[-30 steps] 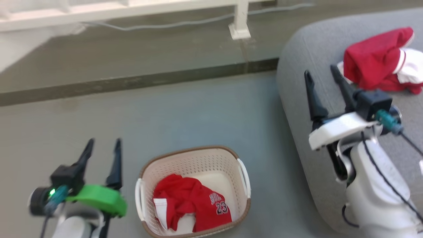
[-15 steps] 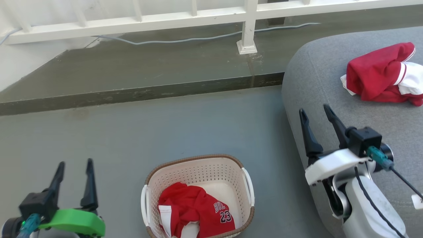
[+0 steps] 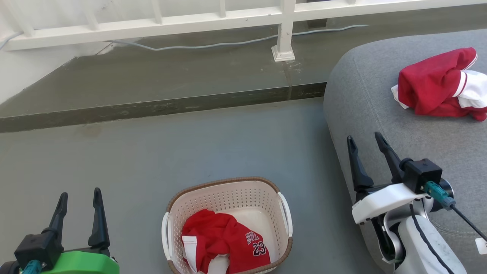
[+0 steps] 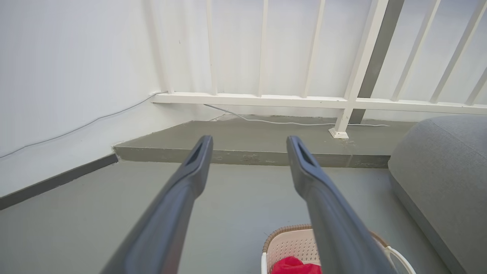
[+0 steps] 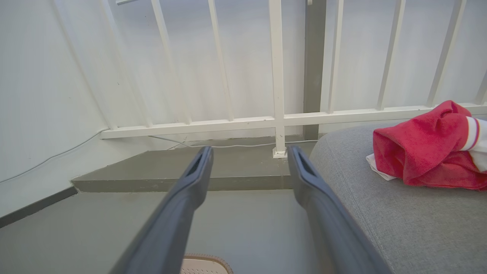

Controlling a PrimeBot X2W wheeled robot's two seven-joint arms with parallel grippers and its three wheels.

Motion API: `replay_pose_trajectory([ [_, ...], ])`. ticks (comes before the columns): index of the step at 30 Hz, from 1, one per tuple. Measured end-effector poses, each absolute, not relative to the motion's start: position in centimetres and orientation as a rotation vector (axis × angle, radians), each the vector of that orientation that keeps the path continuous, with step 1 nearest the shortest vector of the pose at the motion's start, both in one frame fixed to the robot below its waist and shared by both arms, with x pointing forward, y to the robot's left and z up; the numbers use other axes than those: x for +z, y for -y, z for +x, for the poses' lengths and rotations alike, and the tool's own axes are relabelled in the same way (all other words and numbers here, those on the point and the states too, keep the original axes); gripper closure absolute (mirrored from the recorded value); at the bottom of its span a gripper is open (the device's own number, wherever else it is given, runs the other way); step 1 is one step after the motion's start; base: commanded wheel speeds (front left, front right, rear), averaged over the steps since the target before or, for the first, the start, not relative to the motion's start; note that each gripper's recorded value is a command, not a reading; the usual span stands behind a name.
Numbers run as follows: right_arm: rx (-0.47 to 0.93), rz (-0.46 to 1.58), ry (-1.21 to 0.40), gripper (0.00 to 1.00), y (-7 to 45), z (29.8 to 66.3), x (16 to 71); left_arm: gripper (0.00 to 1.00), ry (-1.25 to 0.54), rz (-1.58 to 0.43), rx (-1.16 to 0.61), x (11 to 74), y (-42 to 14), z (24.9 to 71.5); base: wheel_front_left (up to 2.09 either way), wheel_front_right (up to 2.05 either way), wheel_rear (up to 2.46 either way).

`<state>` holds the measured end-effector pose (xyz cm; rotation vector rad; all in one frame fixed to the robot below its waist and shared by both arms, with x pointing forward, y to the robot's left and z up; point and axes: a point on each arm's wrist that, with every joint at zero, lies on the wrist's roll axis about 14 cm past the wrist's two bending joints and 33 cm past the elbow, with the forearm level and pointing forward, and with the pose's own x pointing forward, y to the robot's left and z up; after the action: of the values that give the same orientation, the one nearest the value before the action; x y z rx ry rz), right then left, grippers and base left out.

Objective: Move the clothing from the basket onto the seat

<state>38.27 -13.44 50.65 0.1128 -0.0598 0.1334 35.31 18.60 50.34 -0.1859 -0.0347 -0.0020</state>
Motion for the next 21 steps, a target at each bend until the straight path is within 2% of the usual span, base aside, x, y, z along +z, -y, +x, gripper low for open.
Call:
replay_pose_trajectory([
  [21, 0.145, 0.122, 0.061, 0.0, 12.9, 37.95, 50.67, 0.0, 0.038, -0.194, 0.007, 50.41, -18.2, 34.33, 0.0, 0.0, 0.0],
])
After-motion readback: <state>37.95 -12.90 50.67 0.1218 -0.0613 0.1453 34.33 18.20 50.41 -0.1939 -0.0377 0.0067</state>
